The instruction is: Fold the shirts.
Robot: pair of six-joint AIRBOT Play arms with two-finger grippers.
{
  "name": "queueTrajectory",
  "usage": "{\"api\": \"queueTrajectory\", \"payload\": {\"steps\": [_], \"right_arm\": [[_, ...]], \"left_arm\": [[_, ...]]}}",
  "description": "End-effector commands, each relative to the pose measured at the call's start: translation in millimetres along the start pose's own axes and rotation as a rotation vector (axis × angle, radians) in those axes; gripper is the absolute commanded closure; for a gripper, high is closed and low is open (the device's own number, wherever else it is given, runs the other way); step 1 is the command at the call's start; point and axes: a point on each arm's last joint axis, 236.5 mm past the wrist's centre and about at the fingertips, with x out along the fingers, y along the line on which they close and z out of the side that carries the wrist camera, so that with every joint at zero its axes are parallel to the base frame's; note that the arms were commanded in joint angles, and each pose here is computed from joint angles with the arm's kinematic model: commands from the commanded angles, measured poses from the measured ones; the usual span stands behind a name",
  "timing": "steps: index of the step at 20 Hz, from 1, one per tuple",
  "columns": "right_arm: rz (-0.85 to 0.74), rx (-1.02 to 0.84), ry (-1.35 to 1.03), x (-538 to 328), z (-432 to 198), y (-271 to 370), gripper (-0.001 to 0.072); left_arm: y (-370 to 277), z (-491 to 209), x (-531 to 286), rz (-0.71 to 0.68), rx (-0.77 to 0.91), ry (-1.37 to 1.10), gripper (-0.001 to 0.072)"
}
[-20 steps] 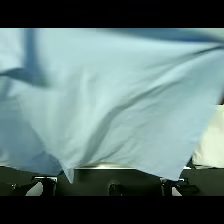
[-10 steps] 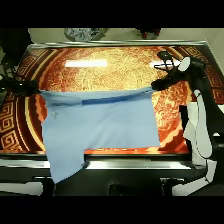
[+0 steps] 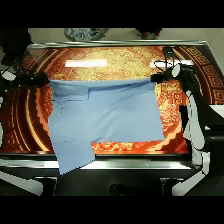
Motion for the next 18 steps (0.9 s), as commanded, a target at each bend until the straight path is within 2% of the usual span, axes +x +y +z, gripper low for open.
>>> {"api": "queueTrajectory", "payload": {"steps": [1,5,9,12,15,16,17,18], "right_arm": [[-0.010,-0.017,0.101,-1.8,-23.5,-2.5,0.0668],[0.084,-0.202,0.364,-46.6,-77.6,12.4,0.0666],[0.156,-0.279,0.670,-51.4,-159.8,13.9,0.0666],[0.214,-0.237,0.702,-35.9,-174.0,27.8,0.0665],[0.240,-0.192,0.679,-30.4,-170.8,37.5,0.0665],[0.238,-0.192,0.678,-30.7,-170.4,36.7,0.0654],[0.230,-0.198,0.682,-34.1,-169.8,34.4,0.0514],[0.225,-0.233,0.701,-43.1,-170.8,30.1,0.0341]], "left_arm": [[-10.0,-33.2,-2.7,-0.028,0.059,0.145,0.0675],[20.6,-92.8,-54.4,0.119,0.171,0.438,0.0676],[38.9,-159.3,-65.1,0.183,0.026,0.668,0.0676],[38.2,-207.3,-66.0,0.171,0.012,0.820,0.0675],[41.7,-215.9,-60.1,0.175,0.003,0.827,0.0675],[42.9,-213.7,-60.3,0.176,-0.002,0.819,0.0641],[44.2,-211.0,-62.5,0.178,-0.009,0.815,0.0436],[45.8,-206.9,-68.1,0.182,-0.023,0.812,0.0244]]}}
